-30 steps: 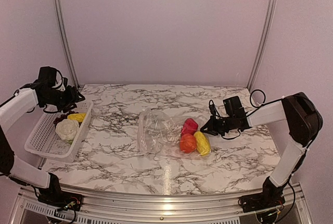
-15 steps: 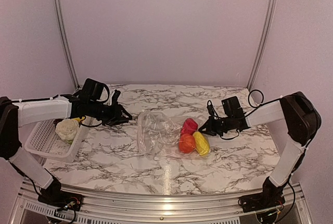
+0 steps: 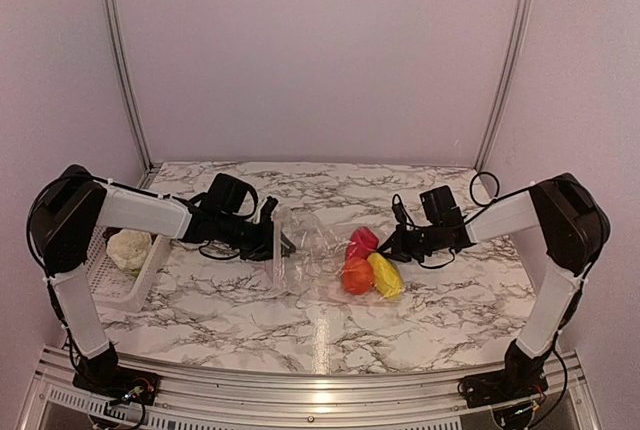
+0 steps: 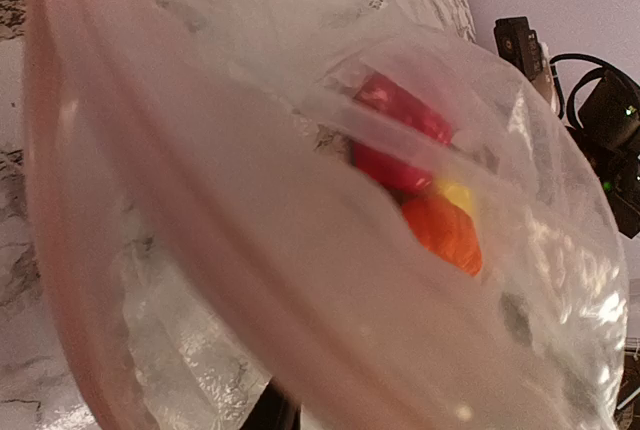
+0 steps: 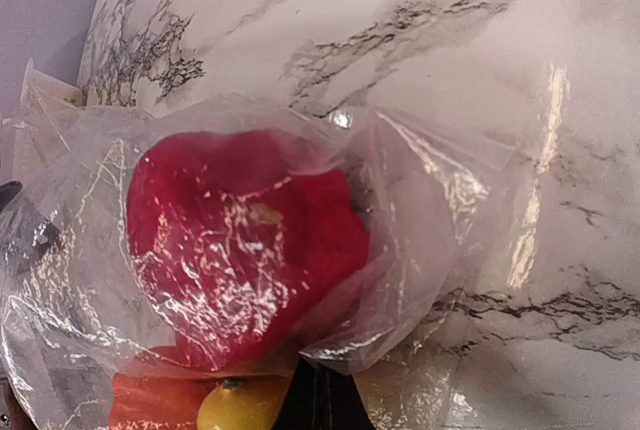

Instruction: Open the zip-top bag and remove the fake food

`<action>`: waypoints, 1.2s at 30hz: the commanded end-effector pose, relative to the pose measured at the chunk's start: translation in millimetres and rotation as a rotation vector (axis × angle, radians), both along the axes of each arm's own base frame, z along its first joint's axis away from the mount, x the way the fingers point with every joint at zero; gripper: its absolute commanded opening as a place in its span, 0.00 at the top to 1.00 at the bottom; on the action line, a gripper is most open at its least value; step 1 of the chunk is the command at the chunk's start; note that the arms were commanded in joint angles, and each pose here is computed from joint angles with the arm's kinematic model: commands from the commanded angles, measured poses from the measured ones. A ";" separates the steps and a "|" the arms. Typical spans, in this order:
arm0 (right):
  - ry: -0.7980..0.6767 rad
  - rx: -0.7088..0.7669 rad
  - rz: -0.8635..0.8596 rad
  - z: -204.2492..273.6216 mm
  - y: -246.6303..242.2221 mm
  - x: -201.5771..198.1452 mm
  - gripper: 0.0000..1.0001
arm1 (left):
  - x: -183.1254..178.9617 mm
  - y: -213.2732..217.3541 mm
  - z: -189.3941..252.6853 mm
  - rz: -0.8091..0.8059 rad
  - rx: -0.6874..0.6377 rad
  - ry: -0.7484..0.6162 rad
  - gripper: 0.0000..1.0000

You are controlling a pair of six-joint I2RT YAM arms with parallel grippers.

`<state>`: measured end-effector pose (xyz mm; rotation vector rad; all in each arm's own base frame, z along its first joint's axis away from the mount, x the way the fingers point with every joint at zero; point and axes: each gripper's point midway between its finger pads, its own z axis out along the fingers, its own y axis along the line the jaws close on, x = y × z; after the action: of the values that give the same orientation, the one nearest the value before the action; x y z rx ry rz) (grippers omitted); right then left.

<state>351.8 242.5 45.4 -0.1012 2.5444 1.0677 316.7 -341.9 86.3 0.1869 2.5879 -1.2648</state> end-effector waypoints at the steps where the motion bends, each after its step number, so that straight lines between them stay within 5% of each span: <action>1: -0.023 0.022 0.060 4.2 22.3 2.5 1.00 | 0.0 -45.7 15.0 -0.092 -0.147 -0.046 0.78; 17: 0.017 0.016 0.129 -13.0 53.8 -9.0 1.00 | -24.9 -96.6 -51.6 -0.180 -0.164 0.025 0.74; 27: 0.034 -0.038 0.121 -21.4 44.4 -24.4 1.00 | -67.5 -90.8 -8.0 -0.331 -0.251 -0.065 0.37; 33: 0.023 -0.037 0.132 -12.5 44.1 -24.2 0.99 | -84.9 -77.9 -18.1 -0.327 -0.216 -0.054 0.33; 36: 0.008 -0.030 0.139 3.5 39.1 -22.9 0.84 | -86.3 -71.2 -28.6 -0.287 -0.197 -0.028 0.35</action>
<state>329.7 284.8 26.0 -0.2432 2.6178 1.0934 236.8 -420.7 64.8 0.5744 2.4459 -1.6097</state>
